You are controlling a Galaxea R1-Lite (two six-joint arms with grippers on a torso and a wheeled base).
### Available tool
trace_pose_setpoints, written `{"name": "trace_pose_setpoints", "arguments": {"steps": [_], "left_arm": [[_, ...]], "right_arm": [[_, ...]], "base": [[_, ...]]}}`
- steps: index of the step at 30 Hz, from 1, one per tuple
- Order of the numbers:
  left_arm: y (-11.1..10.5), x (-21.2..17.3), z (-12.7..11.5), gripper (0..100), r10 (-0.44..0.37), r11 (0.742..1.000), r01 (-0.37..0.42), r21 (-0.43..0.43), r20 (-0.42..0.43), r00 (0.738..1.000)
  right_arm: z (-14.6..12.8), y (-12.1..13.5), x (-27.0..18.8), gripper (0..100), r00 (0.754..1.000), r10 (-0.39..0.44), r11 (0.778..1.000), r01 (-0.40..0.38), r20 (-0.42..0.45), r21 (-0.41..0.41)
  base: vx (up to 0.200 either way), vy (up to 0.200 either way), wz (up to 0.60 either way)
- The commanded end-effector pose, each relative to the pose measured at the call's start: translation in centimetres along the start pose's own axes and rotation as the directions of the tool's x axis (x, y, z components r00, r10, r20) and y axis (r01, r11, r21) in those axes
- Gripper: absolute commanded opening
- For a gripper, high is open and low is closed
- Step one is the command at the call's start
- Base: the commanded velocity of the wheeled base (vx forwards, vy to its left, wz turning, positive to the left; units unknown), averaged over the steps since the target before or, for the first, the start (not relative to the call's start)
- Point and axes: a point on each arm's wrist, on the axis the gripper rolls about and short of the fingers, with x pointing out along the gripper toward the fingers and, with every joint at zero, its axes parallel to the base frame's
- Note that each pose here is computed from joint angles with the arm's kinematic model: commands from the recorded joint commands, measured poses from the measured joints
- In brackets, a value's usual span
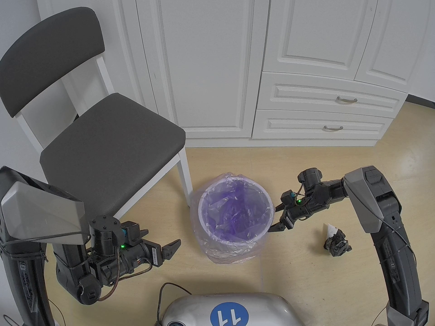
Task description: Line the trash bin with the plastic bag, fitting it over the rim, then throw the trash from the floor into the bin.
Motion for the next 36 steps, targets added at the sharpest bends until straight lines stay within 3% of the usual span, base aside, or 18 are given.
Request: {"name": "trace_pose_setpoints", "arguments": {"steps": [1, 9, 22, 27, 28, 30, 36], "left_arm": [[0.0, 0.3, -0.3, 100, -0.001, 1.000, 0.001, 0.000, -0.012, 1.000], [-0.2, 0.4, -0.5, 100, -0.006, 1.000, 0.006, 0.002, -0.016, 1.000], [-0.1, 0.6, -0.6, 100, -0.005, 1.000, 0.005, 0.002, -0.022, 1.000], [0.0, 0.8, -1.0, 100, 0.000, 1.000, 0.000, 0.000, -0.035, 0.999], [0.0, 0.9, -1.0, 100, 0.001, 1.000, -0.001, 0.000, -0.034, 0.999], [0.0, 0.9, -1.0, 100, 0.001, 1.000, -0.001, 0.000, -0.032, 0.999], [0.1, 1.0, -1.0, 100, 0.000, 1.000, -0.001, -0.001, -0.032, 0.999]], "right_arm": [[-0.7, -0.1, 0.9, 0, 1.000, 0.009, 1.000, -0.009, -0.001, 0.006], [-1.1, -0.1, 1.2, 0, 0.999, 0.044, 0.999, -0.045, 0.026, 0.027], [-2.2, -1.2, 0.6, 0, 0.999, 0.006, 0.997, -0.009, 0.036, 0.073], [-2.5, -1.5, 0.7, 0, 0.998, -0.056, 0.995, 0.056, -0.003, 0.081], [-2.9, -1.8, 0.8, 0, 0.992, -0.122, 0.990, 0.124, -0.038, 0.067], [-3.4, -2.0, 1.3, 0, 0.982, -0.176, 0.982, 0.180, -0.066, 0.055], [-3.8, -1.8, 2.0, 0, 0.974, -0.204, 0.977, 0.209, -0.094, 0.043]], "base": [[0.000, 0.000, 0.00], [0.000, 0.000, 0.00], [0.000, 0.000, 0.00], [0.000, 0.000, 0.00], [0.000, 0.000, 0.00], [0.000, 0.000, 0.00], [0.000, 0.000, 0.00]]}}
